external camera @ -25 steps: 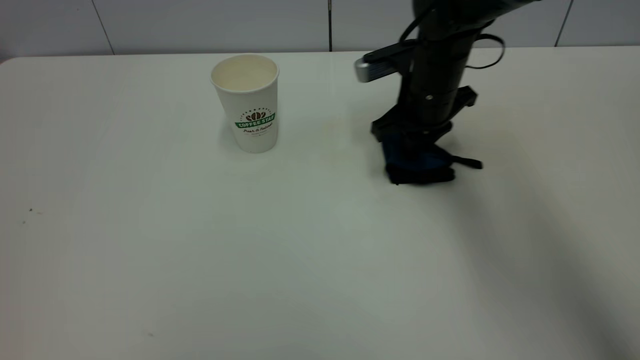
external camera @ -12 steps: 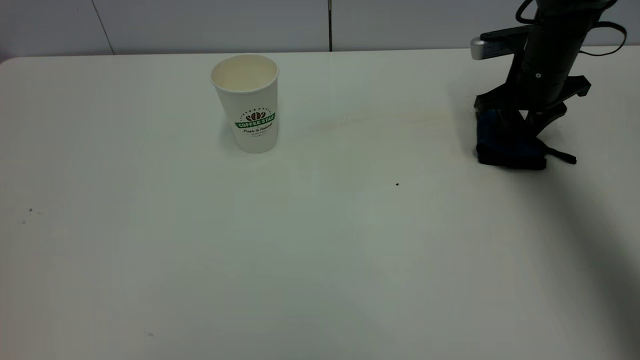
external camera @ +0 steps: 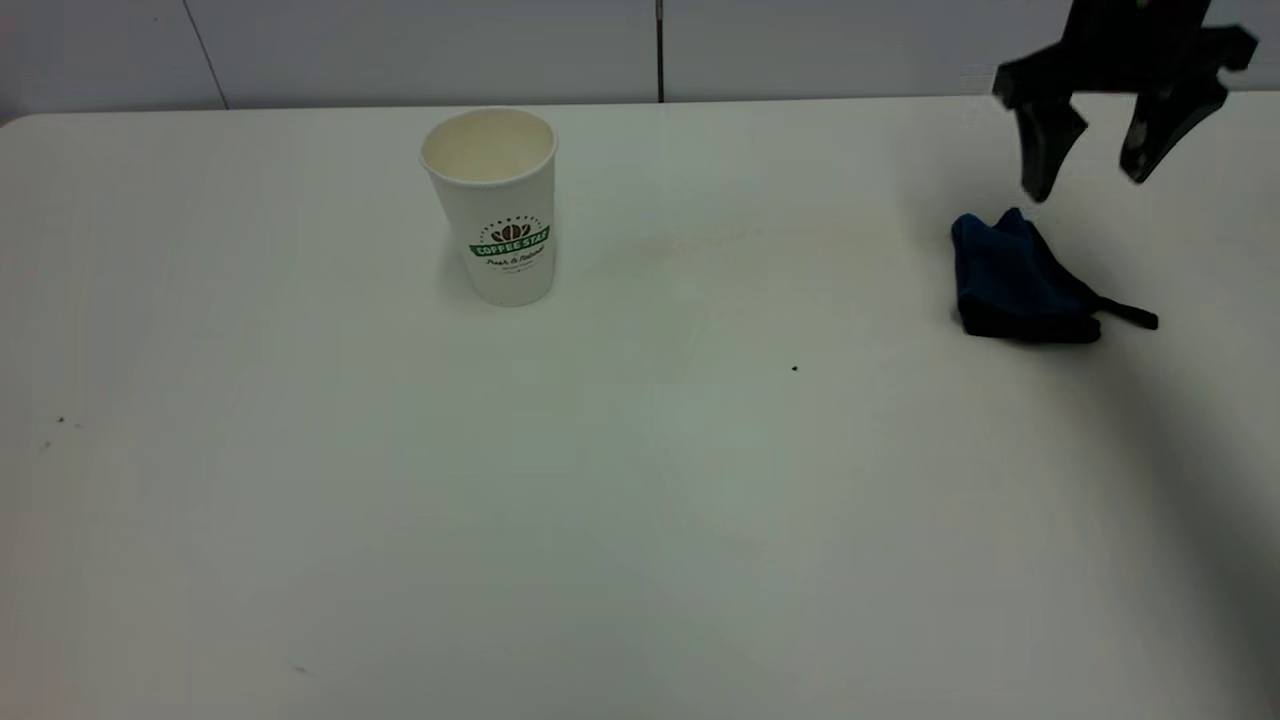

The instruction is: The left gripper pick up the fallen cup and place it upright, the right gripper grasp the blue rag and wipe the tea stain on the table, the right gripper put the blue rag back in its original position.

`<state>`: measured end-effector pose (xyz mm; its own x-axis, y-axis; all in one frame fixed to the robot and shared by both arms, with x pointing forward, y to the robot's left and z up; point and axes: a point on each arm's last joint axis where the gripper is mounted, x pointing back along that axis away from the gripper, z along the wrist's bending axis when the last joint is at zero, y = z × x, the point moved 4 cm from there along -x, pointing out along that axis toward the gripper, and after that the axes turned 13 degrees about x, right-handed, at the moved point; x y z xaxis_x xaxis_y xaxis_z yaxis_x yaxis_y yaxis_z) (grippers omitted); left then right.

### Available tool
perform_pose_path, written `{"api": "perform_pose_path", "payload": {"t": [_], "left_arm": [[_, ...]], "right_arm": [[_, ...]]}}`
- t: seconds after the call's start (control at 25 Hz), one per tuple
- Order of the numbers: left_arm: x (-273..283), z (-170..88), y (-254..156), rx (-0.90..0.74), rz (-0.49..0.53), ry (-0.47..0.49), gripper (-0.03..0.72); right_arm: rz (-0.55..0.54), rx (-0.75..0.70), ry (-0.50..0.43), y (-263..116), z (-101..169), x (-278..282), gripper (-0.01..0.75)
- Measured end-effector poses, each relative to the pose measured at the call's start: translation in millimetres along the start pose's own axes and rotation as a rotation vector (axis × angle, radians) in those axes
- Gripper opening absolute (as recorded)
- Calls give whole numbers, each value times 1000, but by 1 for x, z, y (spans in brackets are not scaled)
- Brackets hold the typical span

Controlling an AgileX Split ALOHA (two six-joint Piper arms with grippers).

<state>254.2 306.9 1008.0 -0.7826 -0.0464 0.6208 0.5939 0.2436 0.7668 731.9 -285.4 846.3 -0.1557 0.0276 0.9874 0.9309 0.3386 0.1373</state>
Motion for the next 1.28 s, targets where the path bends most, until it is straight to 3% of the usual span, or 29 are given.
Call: {"api": "perform_pose_path", "payload": {"t": [0.56,0.8,1.04,1.28], "left_arm": [[0,0,0,0,0,0,238],[0,0,0,0,0,0,238],[0,0,0,0,0,0,238],[0,0,0,0,0,0,238]], "right_arm": [[-138,2,-2,-32,10,186,698],[-105,-2,68,-94,49,213,659],[-53,101,68,-159,70,219,538],[6,-34,117,-226,92,209,522]]}}
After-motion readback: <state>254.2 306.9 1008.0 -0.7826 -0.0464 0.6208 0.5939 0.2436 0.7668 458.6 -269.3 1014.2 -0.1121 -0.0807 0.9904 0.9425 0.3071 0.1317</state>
